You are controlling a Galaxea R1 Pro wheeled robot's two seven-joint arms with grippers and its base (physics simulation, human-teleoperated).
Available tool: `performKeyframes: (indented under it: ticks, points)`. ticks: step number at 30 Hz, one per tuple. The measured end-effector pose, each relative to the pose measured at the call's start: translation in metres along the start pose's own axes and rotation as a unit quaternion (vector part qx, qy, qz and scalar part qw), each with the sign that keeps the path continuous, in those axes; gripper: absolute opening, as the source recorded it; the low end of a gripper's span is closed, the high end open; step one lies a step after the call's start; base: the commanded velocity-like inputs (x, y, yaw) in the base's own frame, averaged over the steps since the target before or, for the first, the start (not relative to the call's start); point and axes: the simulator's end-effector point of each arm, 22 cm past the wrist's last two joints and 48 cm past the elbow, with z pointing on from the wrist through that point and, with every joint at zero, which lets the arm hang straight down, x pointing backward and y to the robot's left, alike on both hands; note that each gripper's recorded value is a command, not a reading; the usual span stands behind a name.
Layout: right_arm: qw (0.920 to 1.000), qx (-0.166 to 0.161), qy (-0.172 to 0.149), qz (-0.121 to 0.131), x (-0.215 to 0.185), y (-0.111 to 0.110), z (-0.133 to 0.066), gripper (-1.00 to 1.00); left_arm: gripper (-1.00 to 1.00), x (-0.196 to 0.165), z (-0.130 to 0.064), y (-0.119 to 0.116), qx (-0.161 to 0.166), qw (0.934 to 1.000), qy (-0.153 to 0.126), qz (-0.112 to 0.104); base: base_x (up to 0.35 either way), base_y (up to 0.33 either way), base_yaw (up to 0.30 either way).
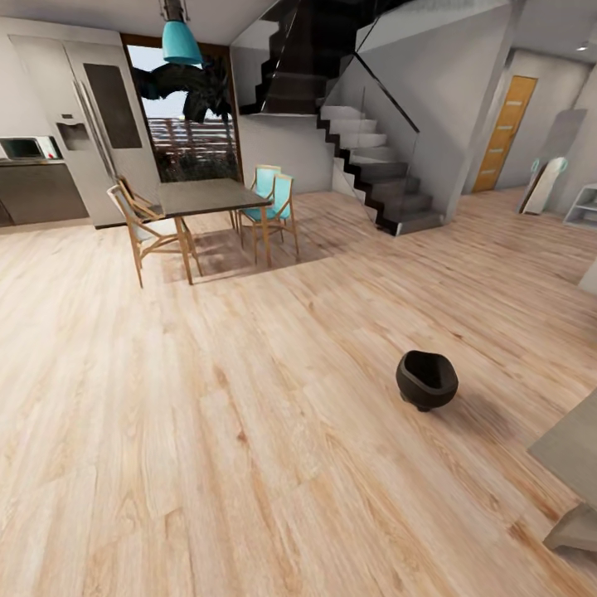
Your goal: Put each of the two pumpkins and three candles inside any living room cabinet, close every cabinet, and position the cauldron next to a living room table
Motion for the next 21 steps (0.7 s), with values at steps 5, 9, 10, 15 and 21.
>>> performKeyframes:
  ticks: [5, 9, 10, 15, 21]
  points:
    - [1.0, 0.0, 0.0, 0.0, 0.0002, 0.0002, 0.0, 1.0, 1.0, -0.0001, 0.0, 0.0001, 0.0, 1.0, 0.0, 0.0, 0.329, 0.0, 0.0]
    - [1.0, 0.0, 0.0, 0.0, 0.0002, 0.0002, 0.0, 1.0, 1.0, -0.0001, 0.0, 0.0001, 0.0, 1.0, 0.0, 0.0, 0.329, 0.0, 0.0]
    - [1.0, 0.0, 0.0, 0.0, 0.0002, 0.0002, 0.0, 1.0, 1.0, -0.0001, 0.0, 0.0001, 0.0, 1.0, 0.0, 0.0, 0.329, 0.0, 0.0]
    - [1.0, 0.0, 0.0, 0.0, 0.0002, 0.0002, 0.0, 1.0, 1.0, 0.0, 0.0, 0.0, 0.0, 1.0, 0.0, 0.0, 0.329, 0.0, 0.0]
    - [1.0, 0.0, 0.0, 0.0, 0.0002, 0.0002, 0.0, 1.0, 1.0, -0.0001, 0.0, 0.0001, 0.0, 1.0, 0.0, 0.0, 0.329, 0.0, 0.0]
